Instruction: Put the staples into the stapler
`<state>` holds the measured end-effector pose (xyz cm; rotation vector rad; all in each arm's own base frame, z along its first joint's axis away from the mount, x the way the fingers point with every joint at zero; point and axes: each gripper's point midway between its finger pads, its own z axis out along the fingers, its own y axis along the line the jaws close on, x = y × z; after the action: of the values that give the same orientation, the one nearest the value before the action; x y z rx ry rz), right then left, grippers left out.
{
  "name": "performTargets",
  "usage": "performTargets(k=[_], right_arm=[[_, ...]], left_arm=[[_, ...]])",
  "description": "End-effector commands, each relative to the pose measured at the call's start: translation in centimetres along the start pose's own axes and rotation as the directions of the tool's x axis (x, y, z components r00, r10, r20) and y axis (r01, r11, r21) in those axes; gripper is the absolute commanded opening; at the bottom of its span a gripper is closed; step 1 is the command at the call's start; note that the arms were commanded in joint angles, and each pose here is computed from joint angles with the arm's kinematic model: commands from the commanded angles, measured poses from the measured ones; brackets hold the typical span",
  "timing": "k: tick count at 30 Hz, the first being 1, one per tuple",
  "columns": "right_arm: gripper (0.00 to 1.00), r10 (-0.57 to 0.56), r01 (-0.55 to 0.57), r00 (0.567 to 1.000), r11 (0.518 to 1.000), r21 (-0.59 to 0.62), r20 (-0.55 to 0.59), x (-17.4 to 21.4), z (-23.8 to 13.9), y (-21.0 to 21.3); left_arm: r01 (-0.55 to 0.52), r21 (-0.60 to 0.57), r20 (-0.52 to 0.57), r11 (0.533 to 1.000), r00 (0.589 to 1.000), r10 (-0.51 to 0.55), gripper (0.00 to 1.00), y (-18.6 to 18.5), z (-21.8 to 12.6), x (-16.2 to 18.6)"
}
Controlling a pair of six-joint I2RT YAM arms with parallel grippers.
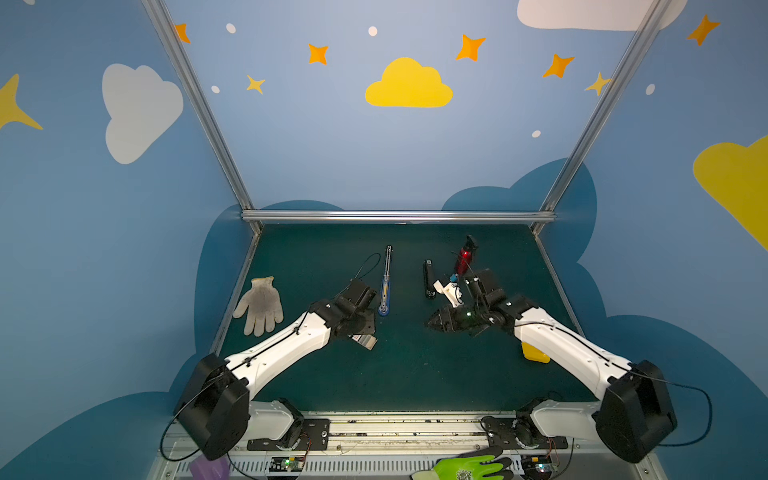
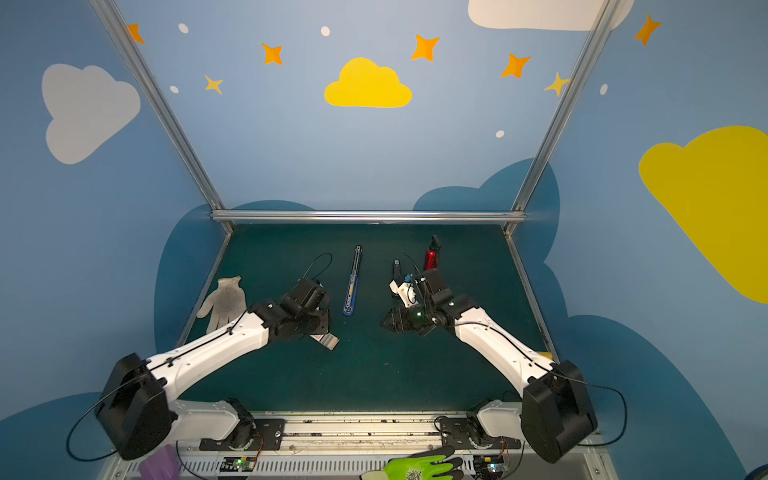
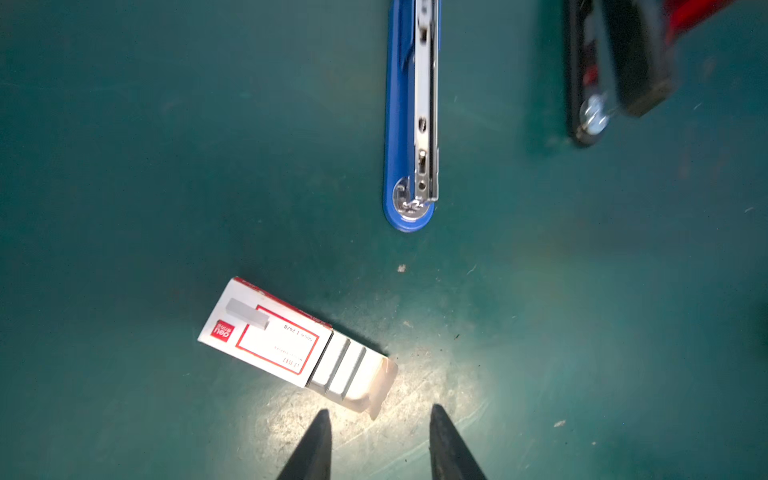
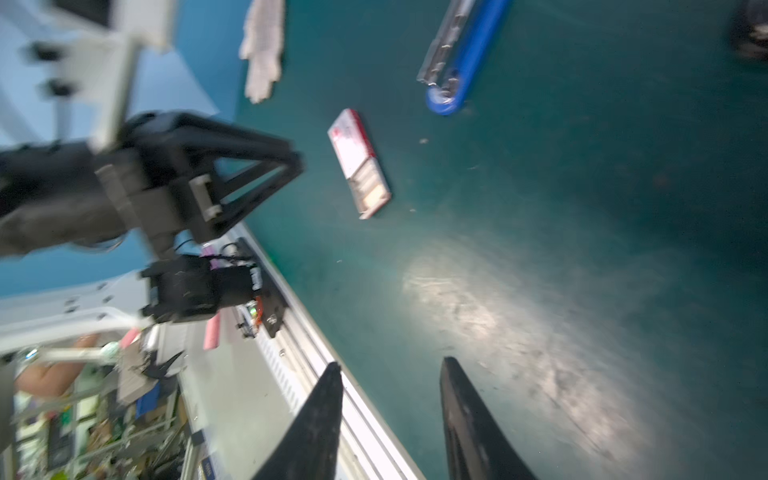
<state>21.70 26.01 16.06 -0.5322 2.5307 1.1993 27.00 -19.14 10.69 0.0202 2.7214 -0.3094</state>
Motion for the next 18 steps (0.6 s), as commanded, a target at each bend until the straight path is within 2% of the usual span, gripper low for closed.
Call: performTargets(k=[1, 9, 18], right_arm=[[0.34, -0.081, 0.094, 0.993, 0.983, -0.160, 0.085, -0.7, -0.5, 3.0], [0.34, -0.100, 0.110, 0.993, 0.980, -0.164, 0.065, 1.8, 0.6, 3.0], [0.32, -0.106, 0.109, 0.994, 0.982, -0.157, 0.026, 1.9, 2.3, 3.4]], left_arm=[[-0.097, -0.060, -0.202, 0.994, 0.976, 0.083, 0.38, 1.3, 0.5, 3.1], [-0.144, -0.052, -0.273, 0.988, 0.954, 0.125, 0.35, 0.8, 2.4, 3.3], [-0.205, -0.065, -0.350, 0.977, 0.921, 0.170, 0.27, 1.2, 4.7, 4.2]])
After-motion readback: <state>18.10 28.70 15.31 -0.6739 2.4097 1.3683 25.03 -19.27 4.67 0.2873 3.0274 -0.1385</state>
